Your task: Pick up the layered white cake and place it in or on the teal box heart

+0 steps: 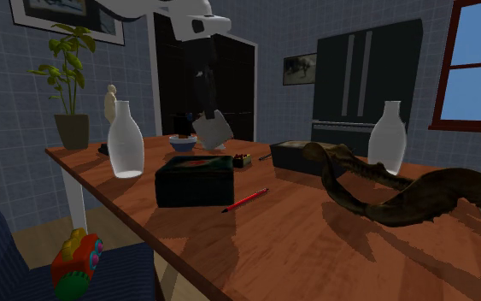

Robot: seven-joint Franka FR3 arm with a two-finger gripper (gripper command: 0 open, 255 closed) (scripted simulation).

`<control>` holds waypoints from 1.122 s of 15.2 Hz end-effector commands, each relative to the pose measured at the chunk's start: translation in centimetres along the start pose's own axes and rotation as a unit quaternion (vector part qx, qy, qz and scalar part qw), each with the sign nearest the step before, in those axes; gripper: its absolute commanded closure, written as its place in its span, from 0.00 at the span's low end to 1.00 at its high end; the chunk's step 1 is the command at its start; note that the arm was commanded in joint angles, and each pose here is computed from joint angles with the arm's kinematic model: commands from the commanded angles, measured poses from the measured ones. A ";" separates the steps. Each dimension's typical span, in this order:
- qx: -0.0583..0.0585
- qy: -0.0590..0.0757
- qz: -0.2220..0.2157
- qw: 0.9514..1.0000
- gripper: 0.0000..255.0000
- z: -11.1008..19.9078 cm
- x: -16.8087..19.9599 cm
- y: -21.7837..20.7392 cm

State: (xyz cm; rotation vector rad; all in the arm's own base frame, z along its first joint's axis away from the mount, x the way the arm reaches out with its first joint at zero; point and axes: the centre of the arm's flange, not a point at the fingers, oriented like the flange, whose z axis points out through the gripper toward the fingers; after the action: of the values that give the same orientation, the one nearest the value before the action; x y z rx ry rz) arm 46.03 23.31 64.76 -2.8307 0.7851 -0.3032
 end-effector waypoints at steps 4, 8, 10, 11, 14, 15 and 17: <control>0.000 0.000 0.000 1.000 1.00 2.6 -0.4 0.6; 0.000 0.000 0.000 1.000 1.00 3.4 -0.5 0.8; 0.000 0.000 0.000 1.000 1.00 3.4 -0.5 0.8; 0.000 0.000 0.000 1.000 1.00 3.4 -0.5 0.8; 0.000 0.000 0.000 1.000 1.00 3.4 -0.5 0.8; 0.000 0.000 0.000 1.000 0.00 3.4 -0.5 0.8; 0.000 0.000 0.000 1.000 0.00 3.4 -0.5 0.8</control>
State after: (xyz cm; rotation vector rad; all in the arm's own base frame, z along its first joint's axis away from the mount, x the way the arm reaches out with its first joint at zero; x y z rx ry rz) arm 46.03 23.33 61.30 -2.8298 0.7848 -0.3048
